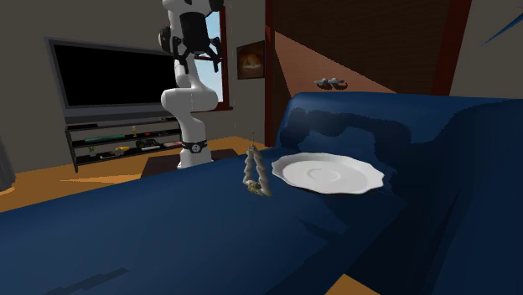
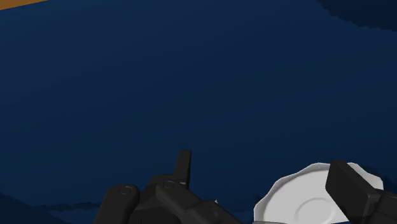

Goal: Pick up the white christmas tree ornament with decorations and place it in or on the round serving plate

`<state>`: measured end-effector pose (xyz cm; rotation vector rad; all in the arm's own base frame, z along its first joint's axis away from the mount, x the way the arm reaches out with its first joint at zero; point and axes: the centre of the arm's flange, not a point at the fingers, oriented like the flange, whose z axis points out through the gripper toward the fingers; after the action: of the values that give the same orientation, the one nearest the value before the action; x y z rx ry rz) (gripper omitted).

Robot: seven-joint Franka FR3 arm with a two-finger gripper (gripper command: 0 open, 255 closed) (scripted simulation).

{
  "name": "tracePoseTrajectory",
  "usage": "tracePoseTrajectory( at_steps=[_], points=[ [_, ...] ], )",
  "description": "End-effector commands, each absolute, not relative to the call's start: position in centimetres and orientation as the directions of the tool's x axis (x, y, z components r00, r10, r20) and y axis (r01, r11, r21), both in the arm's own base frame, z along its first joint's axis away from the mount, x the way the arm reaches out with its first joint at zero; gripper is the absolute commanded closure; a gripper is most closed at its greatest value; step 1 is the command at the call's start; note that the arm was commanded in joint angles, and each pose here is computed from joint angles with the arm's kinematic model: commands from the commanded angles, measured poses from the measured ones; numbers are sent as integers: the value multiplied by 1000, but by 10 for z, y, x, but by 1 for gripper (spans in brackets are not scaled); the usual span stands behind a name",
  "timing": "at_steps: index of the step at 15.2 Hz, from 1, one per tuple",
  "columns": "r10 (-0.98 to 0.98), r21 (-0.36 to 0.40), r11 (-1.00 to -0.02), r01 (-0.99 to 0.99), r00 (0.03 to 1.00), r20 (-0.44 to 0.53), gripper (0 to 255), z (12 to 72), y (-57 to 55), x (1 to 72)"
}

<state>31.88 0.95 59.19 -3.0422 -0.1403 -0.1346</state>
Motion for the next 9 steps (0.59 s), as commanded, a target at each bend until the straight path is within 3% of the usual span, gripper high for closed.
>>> tracePoseTrajectory(
  at_steps=[1, 9],
  points=[
    [88, -89, -991, 96, 992, 92, 0, 592, 9, 319],
    [175, -63, -982, 178, 983, 47, 0, 556, 23, 425]
  ],
)
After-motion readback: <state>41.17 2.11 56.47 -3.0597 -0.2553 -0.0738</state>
